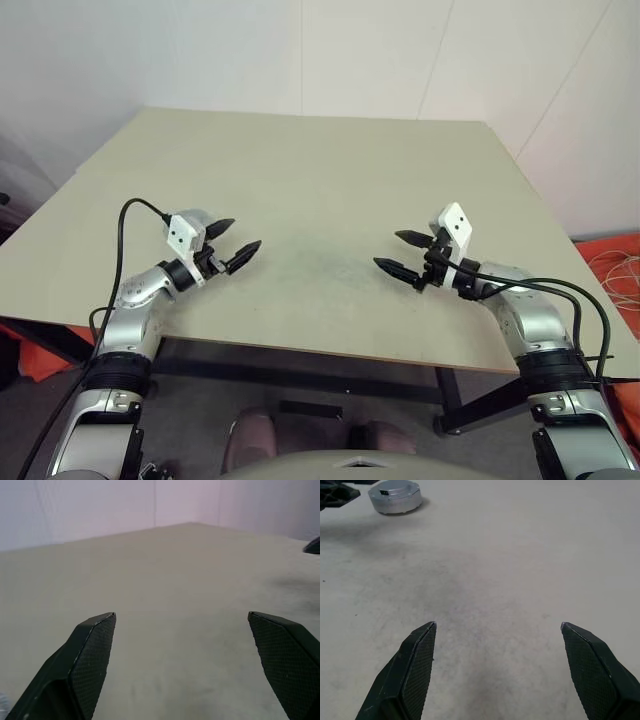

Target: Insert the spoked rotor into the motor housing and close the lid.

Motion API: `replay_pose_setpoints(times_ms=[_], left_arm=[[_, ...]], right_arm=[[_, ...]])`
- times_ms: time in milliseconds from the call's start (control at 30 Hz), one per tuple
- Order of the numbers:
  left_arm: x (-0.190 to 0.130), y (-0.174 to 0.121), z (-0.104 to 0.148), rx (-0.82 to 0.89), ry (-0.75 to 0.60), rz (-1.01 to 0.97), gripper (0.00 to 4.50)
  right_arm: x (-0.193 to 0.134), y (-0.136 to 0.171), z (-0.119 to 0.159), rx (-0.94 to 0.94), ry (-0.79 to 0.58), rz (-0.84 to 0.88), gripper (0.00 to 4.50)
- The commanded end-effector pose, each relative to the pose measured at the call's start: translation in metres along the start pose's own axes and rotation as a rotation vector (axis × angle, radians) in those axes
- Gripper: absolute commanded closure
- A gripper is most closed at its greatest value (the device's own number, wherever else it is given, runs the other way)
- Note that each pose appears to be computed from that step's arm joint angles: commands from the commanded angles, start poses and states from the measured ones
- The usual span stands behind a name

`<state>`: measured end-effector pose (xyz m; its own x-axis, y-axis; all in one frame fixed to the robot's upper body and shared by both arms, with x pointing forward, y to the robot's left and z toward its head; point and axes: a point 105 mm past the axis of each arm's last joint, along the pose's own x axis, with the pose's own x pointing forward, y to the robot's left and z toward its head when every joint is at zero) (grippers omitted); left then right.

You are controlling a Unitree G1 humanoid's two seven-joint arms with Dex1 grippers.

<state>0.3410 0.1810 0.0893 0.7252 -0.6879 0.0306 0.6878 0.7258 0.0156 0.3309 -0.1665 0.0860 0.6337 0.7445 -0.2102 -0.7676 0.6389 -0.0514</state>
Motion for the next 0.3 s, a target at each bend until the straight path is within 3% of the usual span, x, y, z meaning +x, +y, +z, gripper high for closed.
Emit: replay_pose_setpoints(times_ms=[33, 300], left_arm=[[-0.0012, 0.0022, 0.0104, -0.004, -0.009, -0.036, 0.02], [-0.0038, -0.0034, 0.0050, -0.015, 0.005, -0.043, 0.02]], right_arm=[[-0.0056, -0.0024, 0.0156, -0.034, -0.056, -0.006, 0.00], [-0.0068, -0.0049, 0.0103, -0.015, -0.060, -0.020, 0.00]])
